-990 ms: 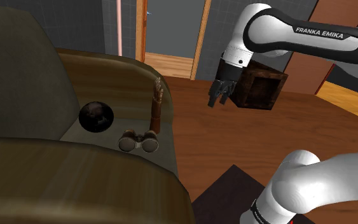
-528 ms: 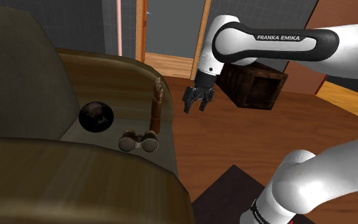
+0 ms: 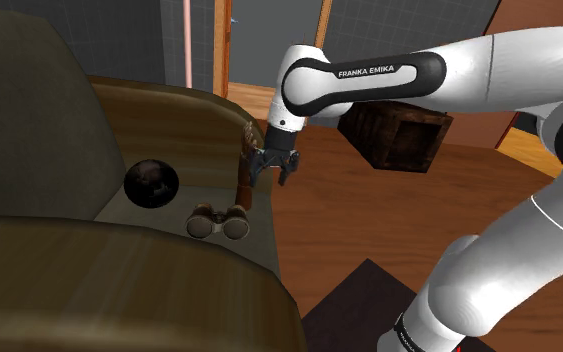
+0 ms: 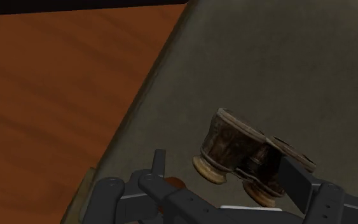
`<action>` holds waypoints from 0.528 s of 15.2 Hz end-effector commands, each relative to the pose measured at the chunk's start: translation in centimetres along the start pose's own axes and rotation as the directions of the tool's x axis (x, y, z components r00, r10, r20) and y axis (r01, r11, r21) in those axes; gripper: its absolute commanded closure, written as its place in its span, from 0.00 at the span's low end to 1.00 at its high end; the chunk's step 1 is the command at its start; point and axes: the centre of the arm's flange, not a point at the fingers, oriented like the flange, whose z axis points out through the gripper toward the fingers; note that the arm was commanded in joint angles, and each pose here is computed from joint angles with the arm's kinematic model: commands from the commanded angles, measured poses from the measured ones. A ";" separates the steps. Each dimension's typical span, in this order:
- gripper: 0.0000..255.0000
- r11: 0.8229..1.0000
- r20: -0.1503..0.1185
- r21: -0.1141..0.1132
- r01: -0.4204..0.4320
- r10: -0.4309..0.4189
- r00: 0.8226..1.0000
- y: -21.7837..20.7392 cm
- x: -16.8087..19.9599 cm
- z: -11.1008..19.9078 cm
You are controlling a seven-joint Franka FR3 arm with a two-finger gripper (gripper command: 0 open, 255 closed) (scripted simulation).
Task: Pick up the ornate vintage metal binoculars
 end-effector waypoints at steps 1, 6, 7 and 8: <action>0.00 1.000 0.007 0.006 -0.030 0.030 1.000 -1.6 1.5 1.5; 0.00 0.995 0.026 0.017 -0.101 0.101 0.995 -5.1 5.7 5.2; 0.00 0.993 0.030 0.019 -0.115 0.115 0.993 -5.8 6.6 6.0; 0.00 0.991 0.033 0.021 -0.130 0.129 0.991 -6.4 7.5 6.7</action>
